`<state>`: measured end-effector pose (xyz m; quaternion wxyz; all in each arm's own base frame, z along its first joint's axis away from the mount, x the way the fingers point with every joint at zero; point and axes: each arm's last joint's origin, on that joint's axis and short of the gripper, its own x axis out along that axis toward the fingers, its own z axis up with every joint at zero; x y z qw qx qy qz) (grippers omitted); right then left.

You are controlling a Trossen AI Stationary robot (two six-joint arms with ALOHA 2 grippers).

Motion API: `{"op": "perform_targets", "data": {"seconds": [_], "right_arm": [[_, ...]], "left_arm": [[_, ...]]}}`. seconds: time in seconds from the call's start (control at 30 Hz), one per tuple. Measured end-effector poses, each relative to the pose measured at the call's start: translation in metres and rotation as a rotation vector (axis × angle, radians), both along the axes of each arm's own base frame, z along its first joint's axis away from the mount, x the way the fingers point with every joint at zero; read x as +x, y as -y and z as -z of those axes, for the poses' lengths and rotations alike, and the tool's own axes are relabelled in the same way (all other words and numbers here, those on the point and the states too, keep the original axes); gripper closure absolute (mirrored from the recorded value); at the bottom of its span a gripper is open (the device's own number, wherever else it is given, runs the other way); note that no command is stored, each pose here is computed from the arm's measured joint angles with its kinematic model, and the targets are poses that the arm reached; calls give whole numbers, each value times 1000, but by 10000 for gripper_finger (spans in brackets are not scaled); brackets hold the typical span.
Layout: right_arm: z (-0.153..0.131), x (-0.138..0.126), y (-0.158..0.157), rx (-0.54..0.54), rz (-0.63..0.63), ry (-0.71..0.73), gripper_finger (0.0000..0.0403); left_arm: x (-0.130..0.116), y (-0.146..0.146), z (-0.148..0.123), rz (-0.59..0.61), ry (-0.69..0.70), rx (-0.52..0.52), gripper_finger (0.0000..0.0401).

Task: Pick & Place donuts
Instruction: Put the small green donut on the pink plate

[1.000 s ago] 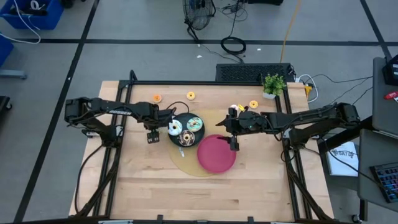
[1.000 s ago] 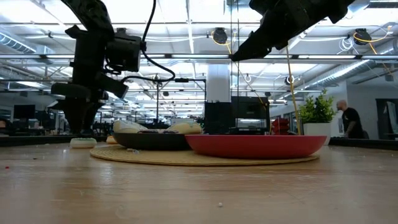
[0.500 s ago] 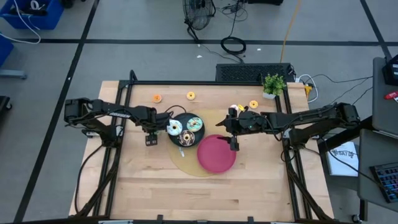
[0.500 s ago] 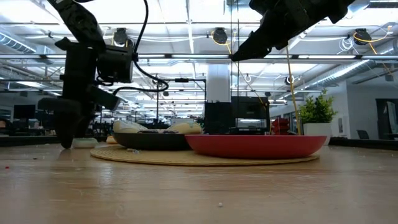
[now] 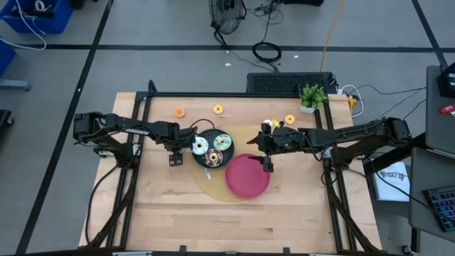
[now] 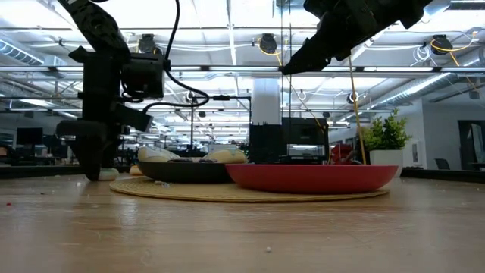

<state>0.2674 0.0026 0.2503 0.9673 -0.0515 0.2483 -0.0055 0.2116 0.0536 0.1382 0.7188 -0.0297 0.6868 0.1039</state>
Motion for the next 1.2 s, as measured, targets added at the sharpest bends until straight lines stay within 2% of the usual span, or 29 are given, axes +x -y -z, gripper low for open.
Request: {"op": "perform_targets", "data": {"seconds": [0.23,0.33,0.6,0.77,0.97,1.1,1.2], "right_arm": [[0,0,0,0,0,0,145],[0,0,0,0,0,0,145],[0,0,0,0,1,0,145],[0,0,0,0,1,0,145],[0,0,0,1,1,2,145],[-2,1,0,23,13,27,145],[-3,3,0,27,11,99,145]], "left_arm": [[-1,0,0,-20,-6,-3,117],[-1,0,0,-20,-5,-5,130],[0,0,1,-21,3,-1,240],[1,0,-3,-66,1,-20,289],[4,8,-25,-35,48,-38,310],[6,16,-50,-29,109,3,311],[12,25,-69,-30,177,43,311]]}}
